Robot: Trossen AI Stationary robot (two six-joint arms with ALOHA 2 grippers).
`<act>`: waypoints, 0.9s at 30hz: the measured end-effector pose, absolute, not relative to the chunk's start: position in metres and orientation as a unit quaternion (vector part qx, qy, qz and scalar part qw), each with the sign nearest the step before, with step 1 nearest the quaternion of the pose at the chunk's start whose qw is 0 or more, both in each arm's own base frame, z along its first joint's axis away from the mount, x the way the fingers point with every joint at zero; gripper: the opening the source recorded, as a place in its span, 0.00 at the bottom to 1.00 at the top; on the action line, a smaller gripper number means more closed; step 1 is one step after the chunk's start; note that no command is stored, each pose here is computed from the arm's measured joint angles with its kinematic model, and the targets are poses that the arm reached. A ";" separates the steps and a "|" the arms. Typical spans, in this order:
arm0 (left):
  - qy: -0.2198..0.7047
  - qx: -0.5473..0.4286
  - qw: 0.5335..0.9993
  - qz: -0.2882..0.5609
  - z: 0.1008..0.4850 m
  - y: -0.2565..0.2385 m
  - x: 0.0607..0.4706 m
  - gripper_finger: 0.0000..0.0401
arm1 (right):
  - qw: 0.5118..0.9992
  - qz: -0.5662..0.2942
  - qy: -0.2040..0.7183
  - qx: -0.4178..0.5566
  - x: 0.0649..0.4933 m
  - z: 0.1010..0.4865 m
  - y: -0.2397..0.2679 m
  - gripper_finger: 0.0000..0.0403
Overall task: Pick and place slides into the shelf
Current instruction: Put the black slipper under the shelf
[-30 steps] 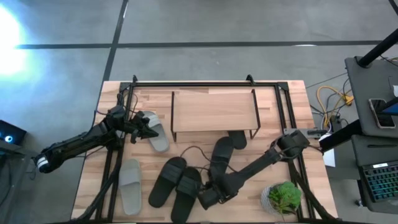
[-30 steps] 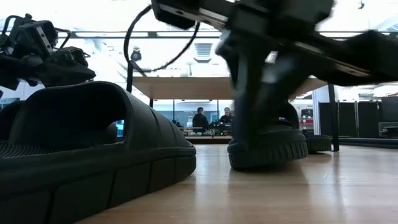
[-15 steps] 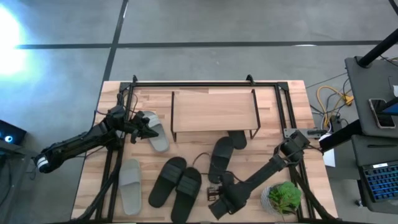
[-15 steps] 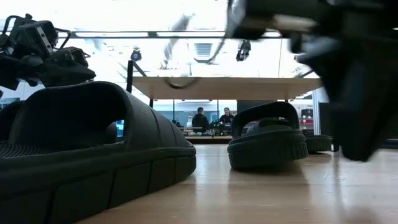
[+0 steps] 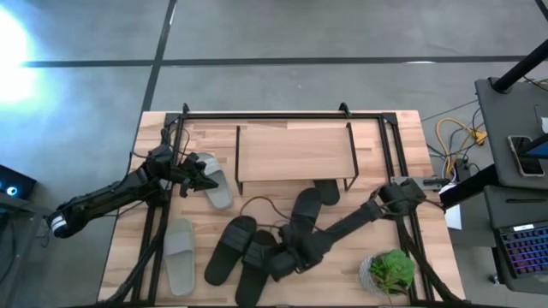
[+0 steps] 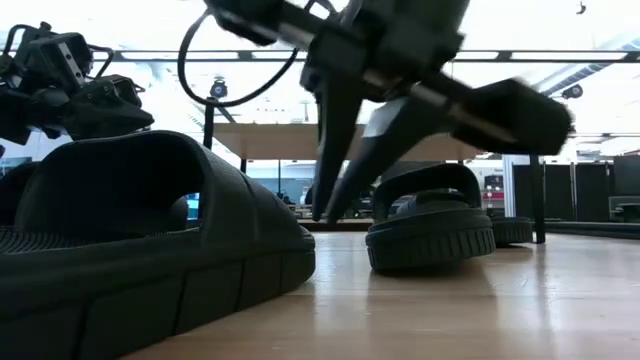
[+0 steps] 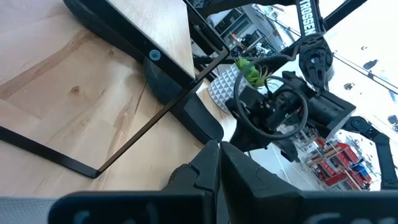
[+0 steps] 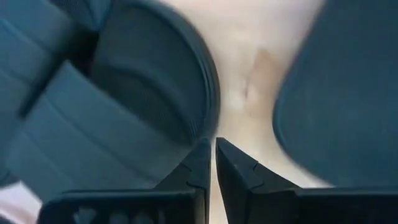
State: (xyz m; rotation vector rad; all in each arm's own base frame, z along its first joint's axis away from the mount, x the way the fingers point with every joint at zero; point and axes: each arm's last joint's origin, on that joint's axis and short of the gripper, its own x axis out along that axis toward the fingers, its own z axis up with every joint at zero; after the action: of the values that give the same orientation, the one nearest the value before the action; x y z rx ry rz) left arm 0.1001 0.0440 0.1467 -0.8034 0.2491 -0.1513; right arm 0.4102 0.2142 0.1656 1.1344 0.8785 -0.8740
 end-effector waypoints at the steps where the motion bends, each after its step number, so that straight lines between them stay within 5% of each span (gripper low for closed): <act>1: 0.121 -0.390 0.910 -0.073 0.147 0.044 0.100 0.00 | 0.671 -0.388 0.389 0.499 0.412 0.165 0.211 0.04; 21: 0.121 -0.390 0.910 -0.073 0.147 0.044 0.100 0.00 | 0.634 -0.451 0.471 0.416 0.388 0.153 0.203 0.04; 27: 0.121 -0.390 0.910 -0.073 0.147 0.044 0.100 0.00 | 0.694 -0.406 0.439 0.401 0.388 0.184 0.217 0.04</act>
State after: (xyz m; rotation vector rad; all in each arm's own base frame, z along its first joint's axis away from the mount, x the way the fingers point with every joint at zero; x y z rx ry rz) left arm 0.1001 0.0441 0.1466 -0.8035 0.2492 -0.1511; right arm 0.3878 0.2167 0.1840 0.8943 0.9792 -0.9072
